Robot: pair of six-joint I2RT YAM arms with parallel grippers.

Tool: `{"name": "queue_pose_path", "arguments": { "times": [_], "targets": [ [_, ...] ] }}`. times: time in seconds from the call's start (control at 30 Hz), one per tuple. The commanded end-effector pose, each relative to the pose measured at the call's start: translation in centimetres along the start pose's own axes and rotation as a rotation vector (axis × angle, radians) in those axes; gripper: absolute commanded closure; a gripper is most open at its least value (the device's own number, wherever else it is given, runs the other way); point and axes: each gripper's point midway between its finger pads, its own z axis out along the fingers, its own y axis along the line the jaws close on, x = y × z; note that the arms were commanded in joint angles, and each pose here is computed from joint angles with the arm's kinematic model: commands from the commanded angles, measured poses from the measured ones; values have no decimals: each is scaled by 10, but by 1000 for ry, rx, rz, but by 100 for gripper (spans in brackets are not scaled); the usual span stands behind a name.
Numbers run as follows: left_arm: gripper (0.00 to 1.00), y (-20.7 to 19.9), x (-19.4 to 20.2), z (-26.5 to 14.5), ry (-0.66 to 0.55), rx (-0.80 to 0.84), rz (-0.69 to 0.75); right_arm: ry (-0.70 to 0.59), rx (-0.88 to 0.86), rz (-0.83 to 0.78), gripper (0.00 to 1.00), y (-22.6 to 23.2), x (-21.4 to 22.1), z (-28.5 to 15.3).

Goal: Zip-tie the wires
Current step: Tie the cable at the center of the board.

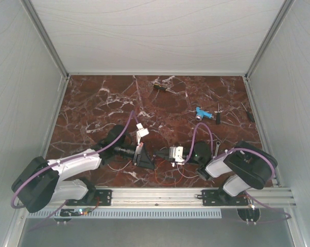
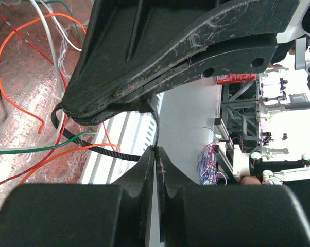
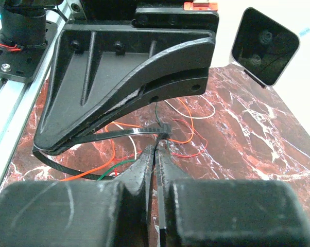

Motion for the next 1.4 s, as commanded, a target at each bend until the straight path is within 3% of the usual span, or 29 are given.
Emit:
{"name": "queue_pose_path", "arguments": {
  "times": [0.0, 1.37],
  "targets": [
    [100, -12, -8, -3, -18, 31, 33, -137, 37, -187, 100, -11, -39, 1],
    [100, -8, -19, -11, -61, 6, -22, -140, 31, -318, 100, 1, -46, 5]
  ]
}}
